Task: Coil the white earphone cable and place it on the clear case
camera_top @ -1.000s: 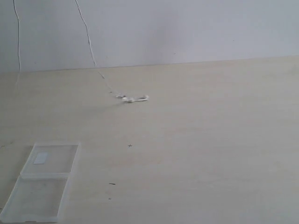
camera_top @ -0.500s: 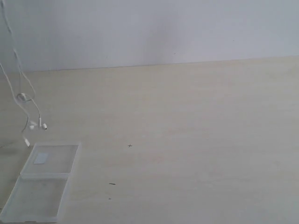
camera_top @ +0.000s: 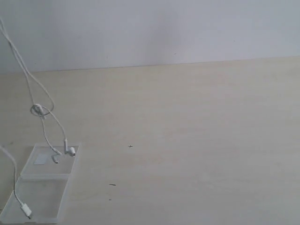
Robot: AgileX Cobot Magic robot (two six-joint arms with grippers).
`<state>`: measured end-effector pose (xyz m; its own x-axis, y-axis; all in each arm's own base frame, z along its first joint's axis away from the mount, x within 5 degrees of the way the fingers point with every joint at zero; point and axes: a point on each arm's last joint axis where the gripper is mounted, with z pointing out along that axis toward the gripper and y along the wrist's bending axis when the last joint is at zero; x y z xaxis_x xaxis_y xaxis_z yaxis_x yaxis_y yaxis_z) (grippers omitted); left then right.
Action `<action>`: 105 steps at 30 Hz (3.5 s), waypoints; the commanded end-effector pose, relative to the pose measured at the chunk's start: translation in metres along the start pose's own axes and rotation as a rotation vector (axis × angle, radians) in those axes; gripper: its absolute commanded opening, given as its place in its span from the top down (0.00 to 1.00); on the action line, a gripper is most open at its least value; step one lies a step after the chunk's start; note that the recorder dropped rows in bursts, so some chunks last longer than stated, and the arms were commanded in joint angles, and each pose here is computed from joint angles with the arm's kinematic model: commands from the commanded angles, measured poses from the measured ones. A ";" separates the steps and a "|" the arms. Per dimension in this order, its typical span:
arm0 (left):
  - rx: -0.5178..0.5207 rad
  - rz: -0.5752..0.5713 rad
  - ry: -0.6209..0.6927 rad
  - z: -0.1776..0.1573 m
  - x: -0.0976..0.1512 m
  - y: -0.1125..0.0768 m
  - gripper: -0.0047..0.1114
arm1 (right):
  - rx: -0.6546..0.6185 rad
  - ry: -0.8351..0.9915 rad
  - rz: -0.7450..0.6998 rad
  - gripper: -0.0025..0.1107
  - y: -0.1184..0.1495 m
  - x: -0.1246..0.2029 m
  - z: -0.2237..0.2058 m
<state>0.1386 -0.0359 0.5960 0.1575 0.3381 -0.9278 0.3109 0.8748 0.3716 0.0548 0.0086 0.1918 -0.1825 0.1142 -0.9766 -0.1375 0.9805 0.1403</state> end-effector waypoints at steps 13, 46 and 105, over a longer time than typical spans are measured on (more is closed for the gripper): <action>0.060 -0.059 -0.104 -0.028 -0.016 -0.011 0.96 | 0.011 -0.035 -0.112 0.98 -0.001 -0.002 0.000; 0.316 -0.199 -0.276 -0.040 -0.034 -0.032 0.96 | -1.154 -0.188 0.412 0.98 0.096 -0.152 0.027; 0.674 -0.240 -0.281 -0.054 -0.037 -0.059 0.96 | -1.444 0.118 -0.039 0.47 0.215 -0.108 0.116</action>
<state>0.0663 -0.0811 0.6063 0.2143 -0.0091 -0.9767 0.8515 0.4917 0.1822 0.1602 0.2240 0.3039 -0.2220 -0.0156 -0.9749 -0.9750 -0.0058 0.2221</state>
